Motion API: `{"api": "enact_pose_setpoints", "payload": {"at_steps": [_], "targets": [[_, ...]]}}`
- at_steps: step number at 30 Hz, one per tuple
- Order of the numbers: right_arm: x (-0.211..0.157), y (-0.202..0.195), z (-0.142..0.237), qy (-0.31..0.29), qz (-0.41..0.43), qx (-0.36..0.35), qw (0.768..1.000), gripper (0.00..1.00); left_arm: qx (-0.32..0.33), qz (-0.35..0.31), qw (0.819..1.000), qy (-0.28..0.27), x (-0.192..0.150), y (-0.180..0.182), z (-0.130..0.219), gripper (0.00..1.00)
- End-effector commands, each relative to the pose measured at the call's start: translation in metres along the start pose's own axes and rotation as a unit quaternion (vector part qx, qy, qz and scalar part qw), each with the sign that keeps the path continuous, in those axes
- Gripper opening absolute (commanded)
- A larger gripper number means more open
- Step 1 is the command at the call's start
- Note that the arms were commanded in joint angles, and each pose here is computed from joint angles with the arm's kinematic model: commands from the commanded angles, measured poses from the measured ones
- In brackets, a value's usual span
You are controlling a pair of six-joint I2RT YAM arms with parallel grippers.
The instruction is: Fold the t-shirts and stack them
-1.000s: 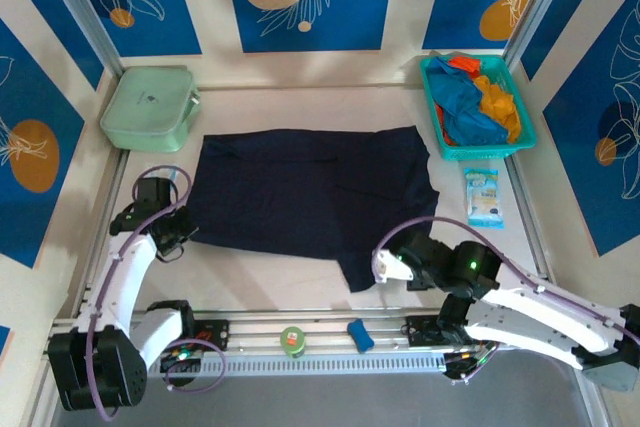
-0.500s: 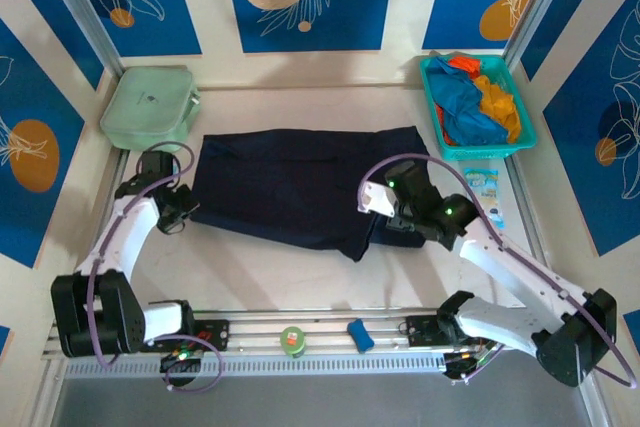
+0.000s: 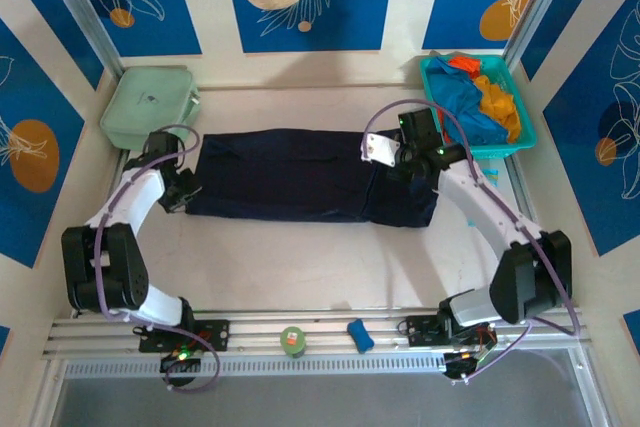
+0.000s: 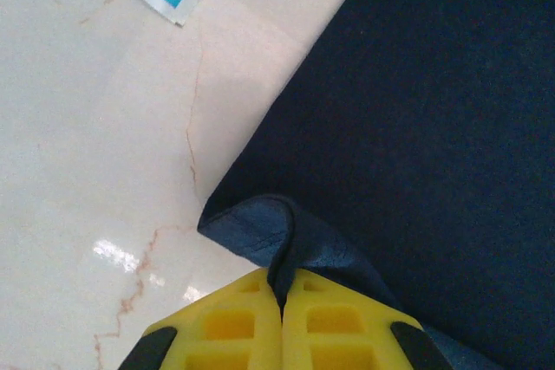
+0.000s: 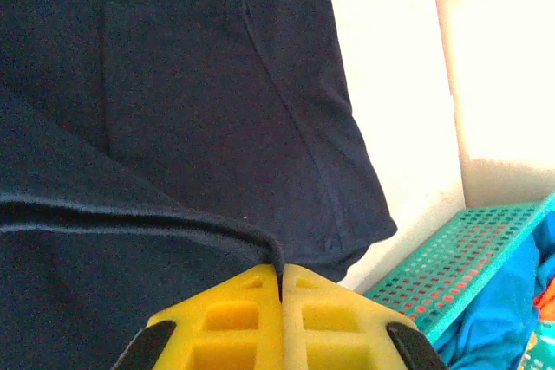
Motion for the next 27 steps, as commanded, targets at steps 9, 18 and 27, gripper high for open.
{"api": "enact_pose_setpoints", "payload": {"at_steps": [9,18,27], "targets": [[0.006,-0.028,-0.056,-0.026,0.019,0.033,0.999,0.00,0.048,-0.022,0.999,0.004,0.024,-0.008,-0.036,0.00],[0.002,-0.038,-0.086,-0.001,0.002,0.029,1.000,0.00,0.064,-0.026,0.998,0.011,0.038,-0.015,-0.055,0.00],[-0.003,-0.048,-0.111,0.024,-0.071,0.025,0.997,0.00,0.070,-0.028,0.997,0.013,0.045,-0.019,-0.064,0.00]]}}
Point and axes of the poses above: each hand's point on the last joint's axis, 136 mm out from that joint toward the fingers, its own z axis back along the fingers, its own y axis along the line the jaws close on, x = y × z, the point moved 4 cm from there along z, back along the fingers, and after that the axes turned 3 degrees about z, right-handed, at the moved point
